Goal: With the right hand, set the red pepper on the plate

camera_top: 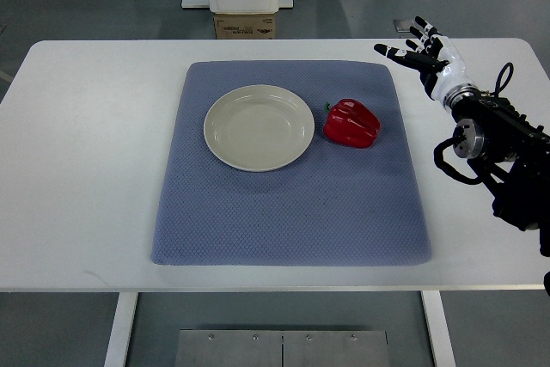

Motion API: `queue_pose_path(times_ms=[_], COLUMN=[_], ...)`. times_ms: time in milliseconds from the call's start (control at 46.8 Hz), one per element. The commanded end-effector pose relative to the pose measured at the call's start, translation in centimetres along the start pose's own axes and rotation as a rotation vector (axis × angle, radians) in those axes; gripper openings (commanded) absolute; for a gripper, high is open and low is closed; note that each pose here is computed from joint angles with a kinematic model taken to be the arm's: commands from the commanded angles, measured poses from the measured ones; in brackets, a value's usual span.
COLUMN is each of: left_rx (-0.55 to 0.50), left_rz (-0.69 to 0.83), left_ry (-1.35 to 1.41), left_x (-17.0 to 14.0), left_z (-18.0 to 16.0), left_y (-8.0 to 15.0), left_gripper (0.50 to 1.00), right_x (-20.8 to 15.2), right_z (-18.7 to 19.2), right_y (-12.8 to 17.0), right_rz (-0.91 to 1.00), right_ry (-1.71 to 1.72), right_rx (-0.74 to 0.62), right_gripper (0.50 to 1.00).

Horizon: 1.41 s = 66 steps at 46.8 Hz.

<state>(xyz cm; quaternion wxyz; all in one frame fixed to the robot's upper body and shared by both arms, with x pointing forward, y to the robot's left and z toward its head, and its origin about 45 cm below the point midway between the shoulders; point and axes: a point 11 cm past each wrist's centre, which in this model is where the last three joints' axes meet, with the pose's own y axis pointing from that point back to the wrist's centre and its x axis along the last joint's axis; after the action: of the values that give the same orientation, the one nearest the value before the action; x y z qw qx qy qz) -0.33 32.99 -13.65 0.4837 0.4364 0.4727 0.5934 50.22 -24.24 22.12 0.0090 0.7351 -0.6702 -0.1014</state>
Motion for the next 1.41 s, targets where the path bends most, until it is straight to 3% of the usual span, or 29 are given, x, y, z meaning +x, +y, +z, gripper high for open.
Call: queue_pose_path(times_ms=[0,1389], left_rx=[0.0,0.0], left_rz=[0.0,0.0], left_ry=[0.0,0.0], left_x=[0.0,0.0], left_z=[0.0,0.0], left_y=[0.0,0.0], left_gripper=[1.0,1.0], right_x=[-0.03,0.22], right_z=[-0.06,-0.11], right_y=[-0.01,0.06], right_rz=[-0.003,-0.006], right_ry=[0.0,-0.001], right_rx=[0.001,0.002], right_gripper=[1.0,1.0])
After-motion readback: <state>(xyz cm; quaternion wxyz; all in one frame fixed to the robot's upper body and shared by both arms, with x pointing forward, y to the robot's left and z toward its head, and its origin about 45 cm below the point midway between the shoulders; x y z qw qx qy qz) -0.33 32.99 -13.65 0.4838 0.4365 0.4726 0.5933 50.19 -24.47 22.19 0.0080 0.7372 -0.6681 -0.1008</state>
